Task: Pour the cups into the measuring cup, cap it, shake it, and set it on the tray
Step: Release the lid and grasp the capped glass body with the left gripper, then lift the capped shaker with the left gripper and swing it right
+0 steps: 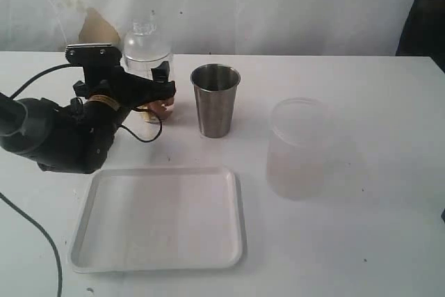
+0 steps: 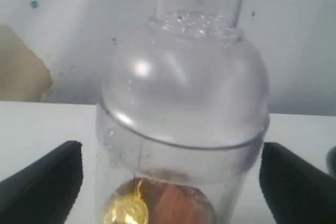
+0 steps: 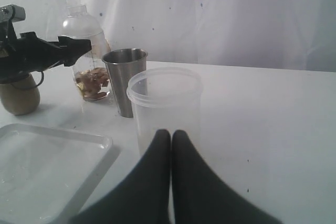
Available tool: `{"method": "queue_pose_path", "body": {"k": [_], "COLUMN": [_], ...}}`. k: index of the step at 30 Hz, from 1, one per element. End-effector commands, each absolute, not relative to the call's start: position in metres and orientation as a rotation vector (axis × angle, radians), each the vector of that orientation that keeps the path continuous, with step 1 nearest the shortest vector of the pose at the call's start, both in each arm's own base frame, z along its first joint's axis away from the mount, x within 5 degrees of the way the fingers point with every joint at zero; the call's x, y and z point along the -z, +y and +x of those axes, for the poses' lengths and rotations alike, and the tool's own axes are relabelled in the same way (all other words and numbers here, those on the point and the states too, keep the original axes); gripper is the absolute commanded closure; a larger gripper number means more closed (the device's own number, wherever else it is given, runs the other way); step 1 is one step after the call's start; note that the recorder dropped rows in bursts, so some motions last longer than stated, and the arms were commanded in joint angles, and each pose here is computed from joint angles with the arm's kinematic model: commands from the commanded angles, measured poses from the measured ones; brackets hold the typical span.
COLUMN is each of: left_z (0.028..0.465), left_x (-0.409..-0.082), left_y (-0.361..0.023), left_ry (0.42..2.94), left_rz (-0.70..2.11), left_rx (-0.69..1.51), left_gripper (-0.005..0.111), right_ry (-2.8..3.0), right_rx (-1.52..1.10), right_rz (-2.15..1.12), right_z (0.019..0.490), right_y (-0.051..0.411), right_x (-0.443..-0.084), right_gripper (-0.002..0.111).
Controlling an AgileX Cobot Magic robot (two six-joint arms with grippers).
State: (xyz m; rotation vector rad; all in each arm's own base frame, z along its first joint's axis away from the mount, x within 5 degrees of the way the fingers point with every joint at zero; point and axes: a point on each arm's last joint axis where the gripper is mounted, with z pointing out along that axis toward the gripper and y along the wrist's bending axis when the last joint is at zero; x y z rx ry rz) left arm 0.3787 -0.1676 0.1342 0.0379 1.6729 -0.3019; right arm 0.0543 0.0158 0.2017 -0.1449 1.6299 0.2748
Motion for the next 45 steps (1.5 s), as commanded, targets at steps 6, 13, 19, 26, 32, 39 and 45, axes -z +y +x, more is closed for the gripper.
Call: {"method": "queue_pose_path", "body": {"k": [6,13,19,26,32,39,45], "left_z": [0.385,0.390,0.390,0.392,0.398,0.414,0.427], "left_x": [-0.137,-0.143,-0.143,-0.132,-0.132,-0.131,-0.122], "left_y": [-0.177,-0.178,-0.178,-0.174,-0.175,-0.184,-0.188], "left_ry": [1.712,1.687,1.677,1.669,1.645,1.634,1.657], "left_rz": [0.108,0.152,0.150,0.098,0.079,0.074,0.064], "left_rx": [0.326,0.265,0.264,0.240,0.235,0.250,0.253], "left_gripper": [0.021,0.021,0.016,0.001,0.001,0.001,0.002], "right_ry": [1.625,1.625,1.625,1.625,1.625,1.625,1.625], "right_rx": [-0.272,-0.272,-0.272,-0.272,-0.272,-0.272,-0.272], "right_rz": [-0.138,-0.138,-0.138,-0.138,-0.138,-0.138,-0.138], "right_z": [0.054,0.054,0.054,0.054,0.054,0.054,0.054], "right_y": [0.015,0.015,0.015,0.015,0.015,0.015,0.015], "right_x": [-0.200,-0.200,-0.200,-0.200,-0.200,-0.200,-0.200], "right_gripper": [0.108,0.108,0.108,0.108,0.108,0.108,0.108]}}
